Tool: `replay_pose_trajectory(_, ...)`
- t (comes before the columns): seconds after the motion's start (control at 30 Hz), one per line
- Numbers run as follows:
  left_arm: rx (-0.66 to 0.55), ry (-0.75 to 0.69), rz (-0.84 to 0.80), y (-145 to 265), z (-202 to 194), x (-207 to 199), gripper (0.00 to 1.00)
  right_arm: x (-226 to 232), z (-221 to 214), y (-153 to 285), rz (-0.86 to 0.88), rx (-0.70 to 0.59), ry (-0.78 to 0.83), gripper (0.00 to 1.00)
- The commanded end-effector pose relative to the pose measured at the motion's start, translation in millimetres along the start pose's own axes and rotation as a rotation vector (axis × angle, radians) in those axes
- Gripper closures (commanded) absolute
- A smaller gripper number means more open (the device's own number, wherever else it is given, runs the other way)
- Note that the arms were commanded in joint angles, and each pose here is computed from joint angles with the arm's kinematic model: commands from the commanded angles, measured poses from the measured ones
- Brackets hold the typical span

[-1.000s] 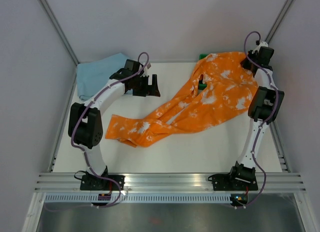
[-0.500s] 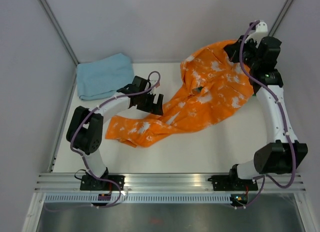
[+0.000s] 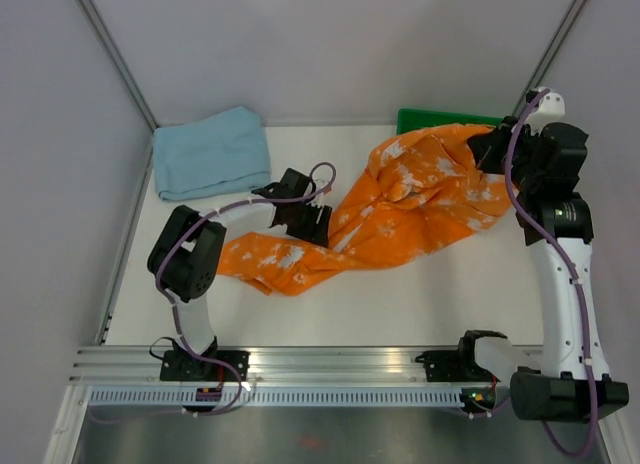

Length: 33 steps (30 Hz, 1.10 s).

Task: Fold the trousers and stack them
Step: Move the trousers to the center of the board

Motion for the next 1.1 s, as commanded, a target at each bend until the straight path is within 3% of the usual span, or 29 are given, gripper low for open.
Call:
replay_pose_trajectory(0.0,0.052,0.023,0.011,-18,-14,-9,0.37,-1,7,18,-0.053,-0.033,-0.026,1.0)
replay_pose_trajectory(0.03,0.07,0.034,0.037,-22,-18,-3,0.57,-2,5,19,-0.063,-0.02,-0.032,1.0)
replay_pose_trajectory(0.13,0.101,0.068,0.114,-18,-25,7,0.98,-5,-5,26,-0.102,0.031,-0.079,1.0)
replay_pose_trajectory(0.33,0.006,0.099,0.256,57,-14,15,0.98,-16,-33,86,-0.27,0.129,-0.164,1.0)
replay_pose_trajectory(0.37,-0.07,0.096,0.275,86,-1,12,0.98,-22,-32,97,-0.33,0.103,-0.177,1.0)
replay_pose_trajectory(0.43,-0.095,0.13,0.329,123,-2,19,0.98,-23,-40,122,-0.38,0.114,-0.212,1.0)
replay_pose_trajectory(0.57,-0.228,0.218,0.393,203,-3,43,0.98,-17,-67,140,-0.45,0.207,-0.429,1.0)
replay_pose_trajectory(0.67,-0.275,0.246,0.415,243,-14,57,0.98,-18,-85,143,-0.447,0.236,-0.464,1.0)
replay_pose_trajectory(0.77,-0.208,0.182,0.457,247,-28,66,0.98,-52,-106,150,-0.59,0.24,-0.405,1.0)
replay_pose_trajectory(0.9,-0.136,0.174,0.58,251,-42,88,0.98,-86,-152,129,-0.662,0.358,-0.343,1.0)
replay_pose_trajectory(1.07,-0.154,0.235,0.691,257,-63,109,0.98,-104,-147,74,-0.584,0.233,-0.294,1.0)
Point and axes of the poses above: each gripper's point midway between its finger pads, its own y axis back along the fingers, its own x axis along the line the jaws close on, z = x × y, the point moved 1 cm from there along y, back along the fingers, and after that the axes turned 10 degrees about -y, right-handed, at the moved point
